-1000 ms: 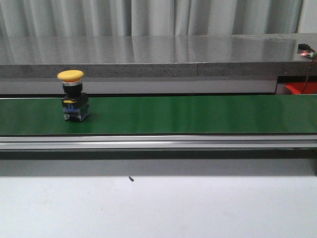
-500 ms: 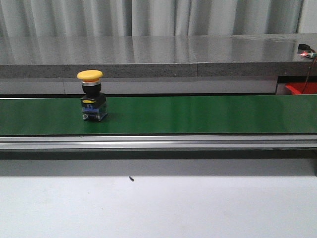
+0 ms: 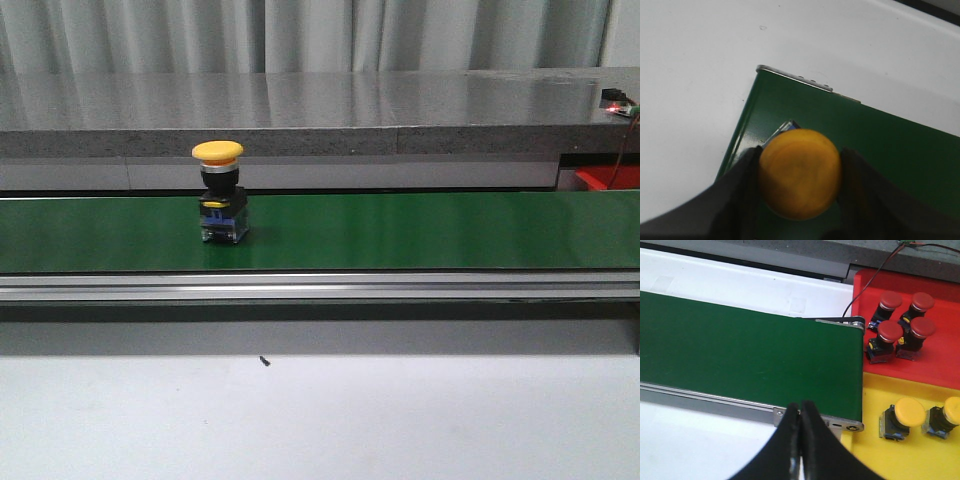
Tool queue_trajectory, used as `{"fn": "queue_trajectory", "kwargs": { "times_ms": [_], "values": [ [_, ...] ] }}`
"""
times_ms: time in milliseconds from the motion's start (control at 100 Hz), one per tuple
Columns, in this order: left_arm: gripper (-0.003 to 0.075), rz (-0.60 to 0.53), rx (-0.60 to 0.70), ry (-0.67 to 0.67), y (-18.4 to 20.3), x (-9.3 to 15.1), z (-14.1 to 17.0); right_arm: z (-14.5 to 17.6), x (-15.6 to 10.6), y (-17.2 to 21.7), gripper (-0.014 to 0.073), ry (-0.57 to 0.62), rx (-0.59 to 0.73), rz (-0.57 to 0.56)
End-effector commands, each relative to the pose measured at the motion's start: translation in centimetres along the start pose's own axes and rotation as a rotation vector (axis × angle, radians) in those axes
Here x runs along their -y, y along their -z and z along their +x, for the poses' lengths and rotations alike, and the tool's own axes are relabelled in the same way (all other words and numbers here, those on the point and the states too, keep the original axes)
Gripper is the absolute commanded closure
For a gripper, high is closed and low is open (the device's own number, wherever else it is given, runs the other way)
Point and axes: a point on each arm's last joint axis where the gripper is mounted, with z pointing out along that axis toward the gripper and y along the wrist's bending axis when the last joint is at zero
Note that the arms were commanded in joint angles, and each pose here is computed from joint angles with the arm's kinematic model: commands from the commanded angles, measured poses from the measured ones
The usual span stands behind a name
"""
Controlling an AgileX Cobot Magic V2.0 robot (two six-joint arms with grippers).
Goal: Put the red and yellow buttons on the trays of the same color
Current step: 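Lower the held yellow button onto the belt start and open the left gripper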
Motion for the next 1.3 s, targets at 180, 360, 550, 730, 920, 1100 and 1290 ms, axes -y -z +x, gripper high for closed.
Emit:
{"fn": "queue_trajectory", "kwargs": {
  "times_ms": [180,360,550,730,920,1100,1290],
  "values": [
    [0.0656,0.039,0.068,-0.017,0.0,1.5,-0.8,-1.3,0.2,0.6,0.0663,0.002,0.09,0.017],
    [0.065,0.045,0.012,0.005,-2.2,1.3,-0.6,-1.2,0.2,0.6,0.0663,0.002,0.089,0.017],
    [0.0446,0.054,-0.007,0.021,-2.9,1.3,-0.5,-1.2,0.2,0.6,0.0663,0.002,0.088,0.017],
    [0.0193,0.054,-0.011,0.022,-2.9,1.3,-0.5,-1.2,0.2,0.6,0.0663,0.002,0.089,0.017],
    [0.0162,0.107,0.0,0.024,-2.5,1.9,-0.6,-1.2,0.2,0.6,0.0663,0.002,0.089,0.017],
    [0.0162,0.171,0.051,0.029,-0.6,2.6,-0.9,-1.2,0.2,0.6,0.0663,0.002,0.089,0.017],
    [0.0162,0.153,0.14,-0.018,2.7,2.9,-1.0,-1.2,0.2,0.6,0.0663,0.002,0.089,0.017]
  ]
}}
